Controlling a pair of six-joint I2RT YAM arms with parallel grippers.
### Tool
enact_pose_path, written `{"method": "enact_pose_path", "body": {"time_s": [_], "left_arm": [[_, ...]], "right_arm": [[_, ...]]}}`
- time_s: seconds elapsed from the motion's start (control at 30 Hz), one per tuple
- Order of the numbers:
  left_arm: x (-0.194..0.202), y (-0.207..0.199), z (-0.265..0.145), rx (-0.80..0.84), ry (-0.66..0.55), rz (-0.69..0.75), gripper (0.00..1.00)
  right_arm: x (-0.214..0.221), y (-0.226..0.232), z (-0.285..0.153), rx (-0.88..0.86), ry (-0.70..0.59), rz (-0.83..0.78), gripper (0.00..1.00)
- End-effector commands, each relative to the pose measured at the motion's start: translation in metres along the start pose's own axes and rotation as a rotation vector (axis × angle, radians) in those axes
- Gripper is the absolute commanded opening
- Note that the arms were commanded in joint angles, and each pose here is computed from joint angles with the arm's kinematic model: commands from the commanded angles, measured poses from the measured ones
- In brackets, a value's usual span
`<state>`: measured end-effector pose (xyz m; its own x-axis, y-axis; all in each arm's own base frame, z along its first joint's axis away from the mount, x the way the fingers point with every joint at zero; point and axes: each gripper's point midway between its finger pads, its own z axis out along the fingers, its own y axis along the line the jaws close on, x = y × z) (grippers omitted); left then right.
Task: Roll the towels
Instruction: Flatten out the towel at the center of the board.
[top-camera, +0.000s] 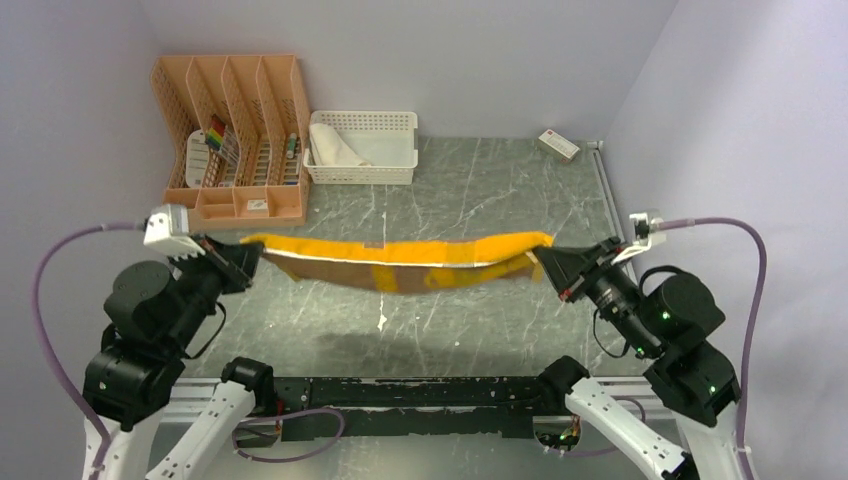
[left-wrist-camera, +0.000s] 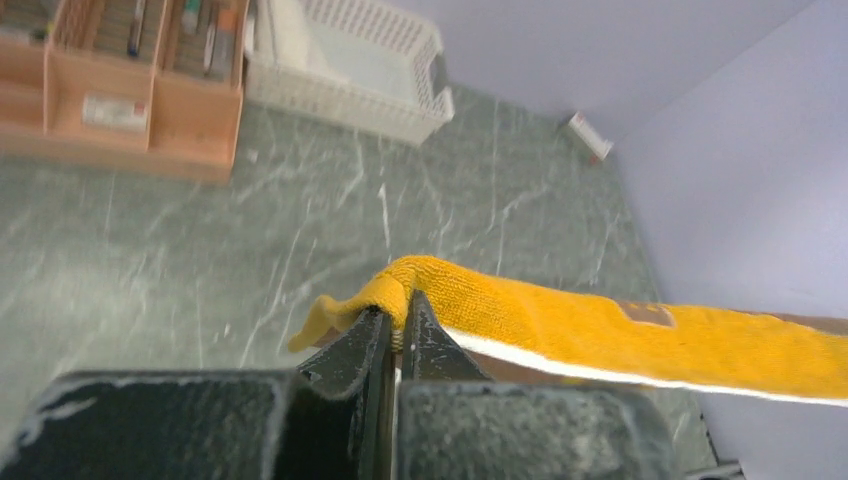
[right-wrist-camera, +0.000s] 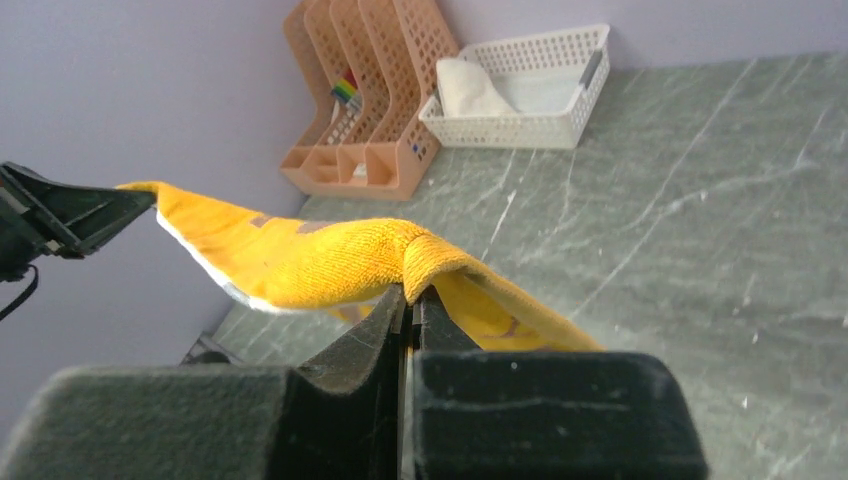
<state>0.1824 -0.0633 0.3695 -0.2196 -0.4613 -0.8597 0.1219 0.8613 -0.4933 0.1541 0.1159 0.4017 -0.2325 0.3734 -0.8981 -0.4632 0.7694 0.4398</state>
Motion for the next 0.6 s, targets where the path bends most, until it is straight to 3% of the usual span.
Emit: {"method": "enact_pose_path", "body": {"time_s": [0.0,0.13,0.27,0.57], "left_arm": [[0.063,0.029,-0.018,-0.068,0.174,-0.057,0.07],[0.095,0.05,-0.016,-0.172,0.283,-0.081,0.07],[0.132,0.07,0.003,-0.29,0.422,-0.123,0.07],[0.196,0.092,0.09,-0.382,0.566,-0.173,0.07]], "right_arm": [[0.043,-0.015,-0.021,0.032,0.1,0.09,0.0],[0.069,-0.026,-0.013,0.072,0.133,0.172,0.0],[0.094,-0.056,0.007,0.231,0.13,0.288,0.0],[0.119,-0.128,0.047,0.595,-0.011,0.387,0.0]]}}
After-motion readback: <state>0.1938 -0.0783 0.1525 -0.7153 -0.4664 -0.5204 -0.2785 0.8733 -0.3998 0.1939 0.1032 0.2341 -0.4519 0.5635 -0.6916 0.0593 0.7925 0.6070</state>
